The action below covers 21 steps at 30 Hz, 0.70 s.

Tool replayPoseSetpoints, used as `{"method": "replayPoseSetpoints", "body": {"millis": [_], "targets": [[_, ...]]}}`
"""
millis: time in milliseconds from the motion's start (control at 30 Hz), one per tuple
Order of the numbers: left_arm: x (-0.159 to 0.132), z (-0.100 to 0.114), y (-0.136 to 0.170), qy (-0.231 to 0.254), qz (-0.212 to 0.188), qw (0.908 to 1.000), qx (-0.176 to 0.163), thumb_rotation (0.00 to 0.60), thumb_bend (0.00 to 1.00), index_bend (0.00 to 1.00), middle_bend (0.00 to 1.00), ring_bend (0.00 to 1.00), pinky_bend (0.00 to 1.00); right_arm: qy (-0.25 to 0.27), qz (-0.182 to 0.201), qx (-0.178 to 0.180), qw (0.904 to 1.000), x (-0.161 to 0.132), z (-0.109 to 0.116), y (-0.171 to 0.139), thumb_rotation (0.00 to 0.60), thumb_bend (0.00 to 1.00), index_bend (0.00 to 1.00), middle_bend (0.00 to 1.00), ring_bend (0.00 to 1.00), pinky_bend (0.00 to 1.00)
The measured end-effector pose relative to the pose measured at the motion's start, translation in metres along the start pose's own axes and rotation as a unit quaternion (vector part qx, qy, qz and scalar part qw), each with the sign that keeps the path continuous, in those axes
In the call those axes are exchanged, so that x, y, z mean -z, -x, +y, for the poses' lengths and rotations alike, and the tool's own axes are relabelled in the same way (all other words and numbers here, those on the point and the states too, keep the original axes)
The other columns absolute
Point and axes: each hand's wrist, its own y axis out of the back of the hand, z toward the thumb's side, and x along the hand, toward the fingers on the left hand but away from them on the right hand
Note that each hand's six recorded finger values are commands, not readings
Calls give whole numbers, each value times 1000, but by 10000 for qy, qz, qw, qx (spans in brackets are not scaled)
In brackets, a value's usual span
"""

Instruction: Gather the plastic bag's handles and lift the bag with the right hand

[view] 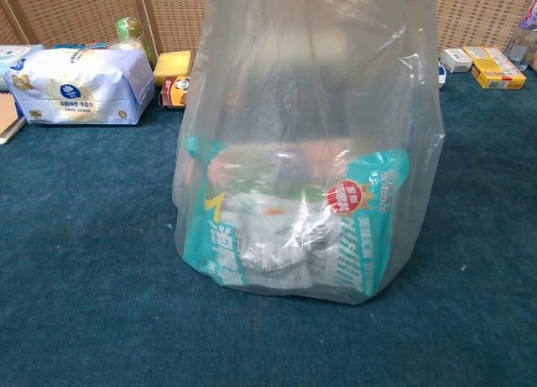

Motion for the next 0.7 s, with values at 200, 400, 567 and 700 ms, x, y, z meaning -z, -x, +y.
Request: {"method": "replayPoseSetpoints", "body": {"millis": [200,400,567,700], "targets": [[-2,-3,-2,30,-13,10000,13,600,151,148,157,49,208,-14,-49,-127,9999,2,-7,4,67,170,120,113,0,0],[-6,-3,-2,71,-69,9999,16,600,150,148,157,49,208,-11,-61,-16,10000,2,-4,9,65,167,119,114,0,0],[-6,-2,-2,77,-40,10000,23,600,150,149,157,49,208,0,-38,11,10000,1,-2,10,65,167,118,117,0,0],[-6,-6,-4,76,-32,9999,65,600,150,147,156,49,208,14,-37,-42,10000,1,-7,11,65,166,118,120,0,0]]}}
